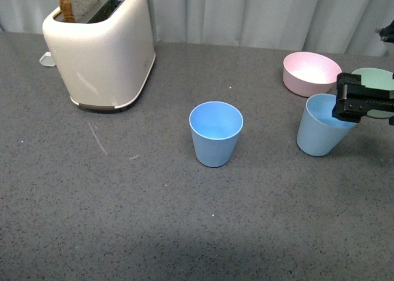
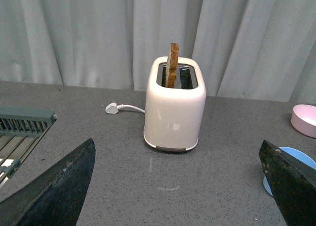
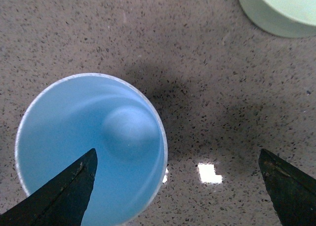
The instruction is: Stack blue cups with both arms
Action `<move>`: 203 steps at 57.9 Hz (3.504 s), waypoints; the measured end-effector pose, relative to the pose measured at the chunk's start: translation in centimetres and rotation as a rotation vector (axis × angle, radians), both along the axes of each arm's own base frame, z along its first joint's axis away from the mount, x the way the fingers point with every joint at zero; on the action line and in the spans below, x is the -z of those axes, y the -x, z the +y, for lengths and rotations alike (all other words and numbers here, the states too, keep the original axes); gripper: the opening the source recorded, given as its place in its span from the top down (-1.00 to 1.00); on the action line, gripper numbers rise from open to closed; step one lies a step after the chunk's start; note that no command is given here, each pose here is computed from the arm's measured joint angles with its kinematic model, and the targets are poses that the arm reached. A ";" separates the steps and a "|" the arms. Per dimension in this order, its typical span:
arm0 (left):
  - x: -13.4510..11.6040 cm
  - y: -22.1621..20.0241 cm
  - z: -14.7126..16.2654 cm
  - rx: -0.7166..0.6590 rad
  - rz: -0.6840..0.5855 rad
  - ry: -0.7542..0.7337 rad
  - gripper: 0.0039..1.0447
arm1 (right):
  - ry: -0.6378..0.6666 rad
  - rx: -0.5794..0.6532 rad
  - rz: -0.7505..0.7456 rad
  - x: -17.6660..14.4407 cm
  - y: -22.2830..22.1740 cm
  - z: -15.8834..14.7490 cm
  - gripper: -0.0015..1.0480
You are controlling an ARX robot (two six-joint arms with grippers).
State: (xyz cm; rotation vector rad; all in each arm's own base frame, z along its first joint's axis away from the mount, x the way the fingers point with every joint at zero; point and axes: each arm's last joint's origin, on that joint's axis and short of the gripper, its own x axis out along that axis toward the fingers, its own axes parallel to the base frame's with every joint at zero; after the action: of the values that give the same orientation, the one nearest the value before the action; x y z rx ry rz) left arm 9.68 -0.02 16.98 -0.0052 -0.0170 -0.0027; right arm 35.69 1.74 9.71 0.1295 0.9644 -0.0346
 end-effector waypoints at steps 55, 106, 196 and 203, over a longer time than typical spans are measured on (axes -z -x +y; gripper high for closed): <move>0.0 0.0 0.0 0.000 0.000 0.000 -0.88 | -0.208 -0.065 0.051 -3.2 -0.2 2.6 0.98; 0.0 0.0 0.0 0.000 0.000 0.000 -0.88 | -0.273 -0.309 0.038 -6.6 1.3 11.6 0.84; 0.0 0.0 0.0 0.000 0.001 0.000 -0.88 | 0.132 -0.034 -0.945 -6.3 15.7 0.4 0.98; 0.0 0.0 0.0 0.000 0.001 0.000 -0.88 | 0.131 -0.037 -0.946 -6.4 17.0 -0.1 0.98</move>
State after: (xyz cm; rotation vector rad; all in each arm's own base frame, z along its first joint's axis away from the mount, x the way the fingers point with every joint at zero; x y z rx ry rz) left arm 9.68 -0.02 16.98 -0.0048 -0.0162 -0.0023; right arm 18.69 1.63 16.07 -0.0021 0.0188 0.0008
